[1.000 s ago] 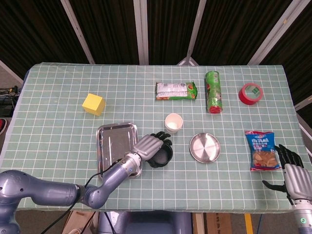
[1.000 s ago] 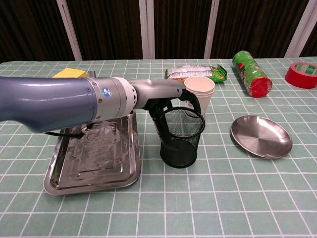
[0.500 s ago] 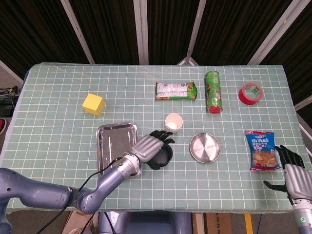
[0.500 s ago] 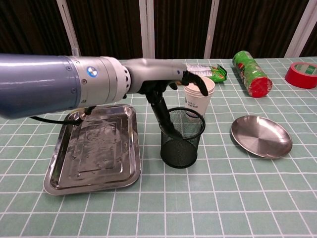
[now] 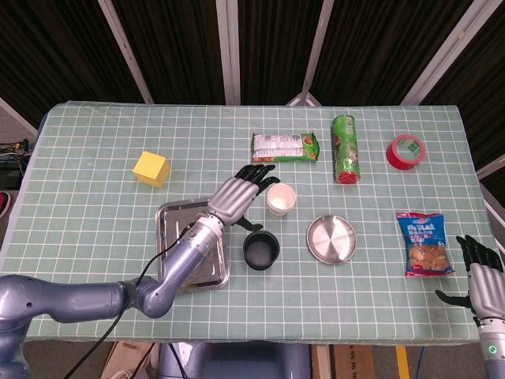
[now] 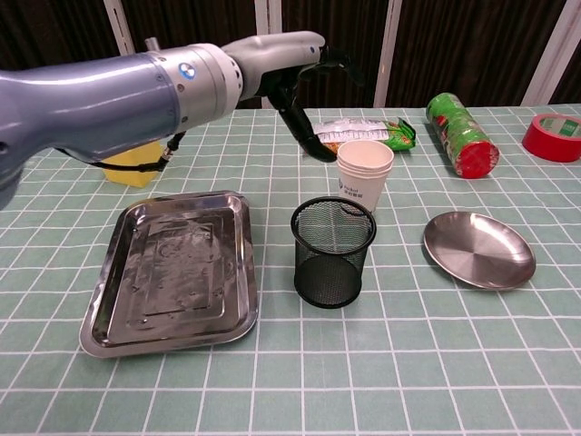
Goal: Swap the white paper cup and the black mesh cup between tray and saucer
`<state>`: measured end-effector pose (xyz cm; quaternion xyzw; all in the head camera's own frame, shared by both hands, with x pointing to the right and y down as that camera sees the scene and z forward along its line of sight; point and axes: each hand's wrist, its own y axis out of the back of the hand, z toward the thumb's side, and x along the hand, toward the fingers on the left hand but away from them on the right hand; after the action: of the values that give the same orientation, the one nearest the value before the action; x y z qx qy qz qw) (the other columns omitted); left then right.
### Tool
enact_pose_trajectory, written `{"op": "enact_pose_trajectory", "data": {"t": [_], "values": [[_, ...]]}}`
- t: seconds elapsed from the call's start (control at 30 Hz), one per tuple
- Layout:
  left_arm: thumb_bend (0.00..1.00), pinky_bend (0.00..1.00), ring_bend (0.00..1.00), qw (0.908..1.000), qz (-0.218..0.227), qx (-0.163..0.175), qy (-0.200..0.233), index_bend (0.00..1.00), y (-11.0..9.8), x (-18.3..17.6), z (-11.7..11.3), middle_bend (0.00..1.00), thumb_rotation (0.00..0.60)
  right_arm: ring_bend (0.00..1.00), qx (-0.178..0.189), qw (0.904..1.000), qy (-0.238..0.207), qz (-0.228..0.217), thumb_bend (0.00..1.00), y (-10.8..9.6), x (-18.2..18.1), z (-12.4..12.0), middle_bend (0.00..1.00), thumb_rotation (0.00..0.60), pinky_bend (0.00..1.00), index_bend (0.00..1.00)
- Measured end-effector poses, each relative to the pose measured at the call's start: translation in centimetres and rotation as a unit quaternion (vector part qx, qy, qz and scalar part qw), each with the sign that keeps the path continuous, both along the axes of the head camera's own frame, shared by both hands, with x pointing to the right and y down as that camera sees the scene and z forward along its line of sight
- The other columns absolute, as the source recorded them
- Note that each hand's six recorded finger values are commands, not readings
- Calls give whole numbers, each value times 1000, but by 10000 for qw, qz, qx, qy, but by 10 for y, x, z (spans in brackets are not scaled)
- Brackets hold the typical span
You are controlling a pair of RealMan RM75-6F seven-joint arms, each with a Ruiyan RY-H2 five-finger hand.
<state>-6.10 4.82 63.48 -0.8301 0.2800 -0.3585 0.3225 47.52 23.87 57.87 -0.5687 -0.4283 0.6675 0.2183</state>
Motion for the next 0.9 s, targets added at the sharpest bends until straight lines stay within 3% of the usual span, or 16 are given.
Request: {"op": "enact_pose_trajectory", "data": {"t": [0.2, 0.57, 0.7, 0.9], "values": [[0, 18, 0, 9996, -51, -287, -7, 172, -16, 18, 26, 0, 600, 14, -30, 9998, 156, 119, 10, 0, 8, 2, 0, 600, 0, 0], [0, 22, 0, 9977, -34, -659, 172, 172, -14, 52, 59, 0, 600, 15, 10, 9996, 224, 146, 10, -2, 12, 0, 0, 600, 0, 0], [26, 106, 0, 9975, -46, -691, 162, 177, -12, 57, 69, 31, 600, 19, 34, 9996, 222, 151, 10, -2, 12, -1, 0, 600, 0, 0], [208, 268, 95, 9986, 39, -521, 43, 230, -8, 62, 80, 173, 600, 33, 54, 9996, 225, 171, 10, -2, 13, -2, 0, 600, 0, 0]]}}
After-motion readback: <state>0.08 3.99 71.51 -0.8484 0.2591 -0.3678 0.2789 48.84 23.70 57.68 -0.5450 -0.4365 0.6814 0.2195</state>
